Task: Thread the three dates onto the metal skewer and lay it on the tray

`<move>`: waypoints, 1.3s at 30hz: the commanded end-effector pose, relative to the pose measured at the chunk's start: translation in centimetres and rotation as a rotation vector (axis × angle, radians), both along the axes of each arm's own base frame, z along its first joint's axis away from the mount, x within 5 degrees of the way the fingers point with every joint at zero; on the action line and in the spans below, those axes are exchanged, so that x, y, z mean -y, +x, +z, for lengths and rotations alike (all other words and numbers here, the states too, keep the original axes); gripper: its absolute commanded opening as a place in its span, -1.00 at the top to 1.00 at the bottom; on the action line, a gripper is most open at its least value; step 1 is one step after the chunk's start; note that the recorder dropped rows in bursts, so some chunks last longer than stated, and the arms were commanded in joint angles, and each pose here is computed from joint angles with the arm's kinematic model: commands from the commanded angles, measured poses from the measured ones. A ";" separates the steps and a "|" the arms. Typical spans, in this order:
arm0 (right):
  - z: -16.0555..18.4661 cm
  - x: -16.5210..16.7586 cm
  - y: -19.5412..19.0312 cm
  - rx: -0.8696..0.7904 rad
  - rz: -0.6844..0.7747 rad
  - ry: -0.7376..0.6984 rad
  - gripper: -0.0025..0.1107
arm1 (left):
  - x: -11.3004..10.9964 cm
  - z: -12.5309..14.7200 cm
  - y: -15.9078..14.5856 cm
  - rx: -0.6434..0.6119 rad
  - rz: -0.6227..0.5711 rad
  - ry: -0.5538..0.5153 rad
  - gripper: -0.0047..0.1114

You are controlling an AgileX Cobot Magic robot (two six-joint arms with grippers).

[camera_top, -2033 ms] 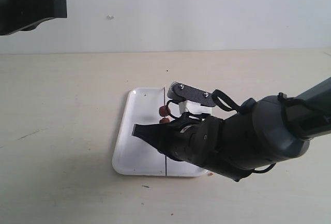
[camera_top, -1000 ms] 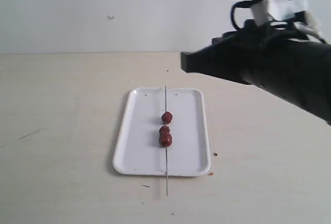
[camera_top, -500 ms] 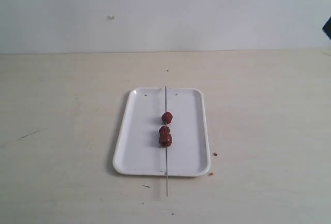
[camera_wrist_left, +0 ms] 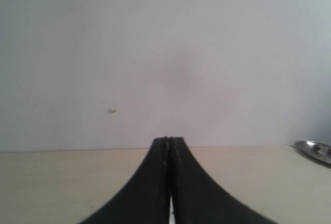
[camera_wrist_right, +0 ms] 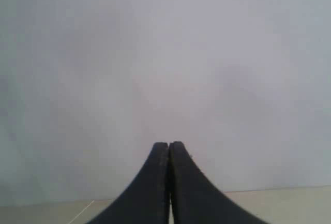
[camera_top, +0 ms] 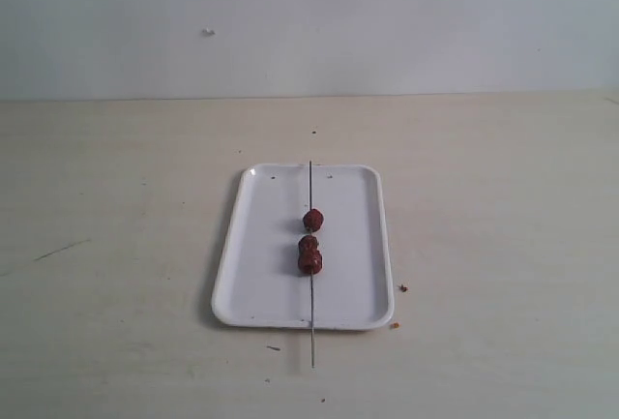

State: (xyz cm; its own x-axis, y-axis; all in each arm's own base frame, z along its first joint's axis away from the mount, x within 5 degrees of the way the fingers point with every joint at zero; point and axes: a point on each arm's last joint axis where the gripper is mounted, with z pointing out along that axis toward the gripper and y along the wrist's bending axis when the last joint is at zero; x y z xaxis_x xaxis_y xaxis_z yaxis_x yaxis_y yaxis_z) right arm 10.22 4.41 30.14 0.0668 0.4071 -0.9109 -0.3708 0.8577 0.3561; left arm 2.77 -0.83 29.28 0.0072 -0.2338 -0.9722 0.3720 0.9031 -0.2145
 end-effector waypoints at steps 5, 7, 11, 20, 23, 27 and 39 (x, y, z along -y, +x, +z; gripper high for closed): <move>-0.1 0.0 -0.1 0.003 0.008 -0.003 0.96 | -1.2 -4.8 1.6 -0.144 0.389 0.122 0.92; -0.1 0.0 -0.1 0.003 0.008 -0.003 0.96 | -1.4 -6.6 2.0 -0.183 0.437 0.161 0.92; -0.1 0.0 -0.1 0.003 0.008 -0.003 0.96 | -1.6 -10.0 2.3 -0.333 0.450 0.179 0.92; -0.1 0.0 -0.1 0.001 0.007 -0.001 0.96 | -1.6 -11.2 2.5 -0.346 0.445 0.190 0.92; -0.1 0.0 -0.1 0.001 0.007 -0.001 0.96 | -1.6 -11.2 2.5 -0.346 0.445 0.190 0.92; -0.1 0.0 -0.1 0.001 0.007 -0.001 0.96 | -1.6 -11.2 2.5 -0.346 0.445 0.190 0.92; -0.5 1.5 -0.6 0.036 -0.117 -0.324 0.96 | -1.6 -11.2 2.5 -0.346 0.445 0.190 0.92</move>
State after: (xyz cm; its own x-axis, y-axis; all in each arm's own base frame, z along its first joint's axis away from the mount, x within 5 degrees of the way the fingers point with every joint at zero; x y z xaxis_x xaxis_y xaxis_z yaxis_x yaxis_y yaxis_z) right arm 10.01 3.77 30.04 0.1234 0.2298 -0.9654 -0.3275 0.9277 0.1790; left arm 5.25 0.77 18.03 -0.2754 -0.1047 -0.9556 -0.1158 0.9904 -0.0752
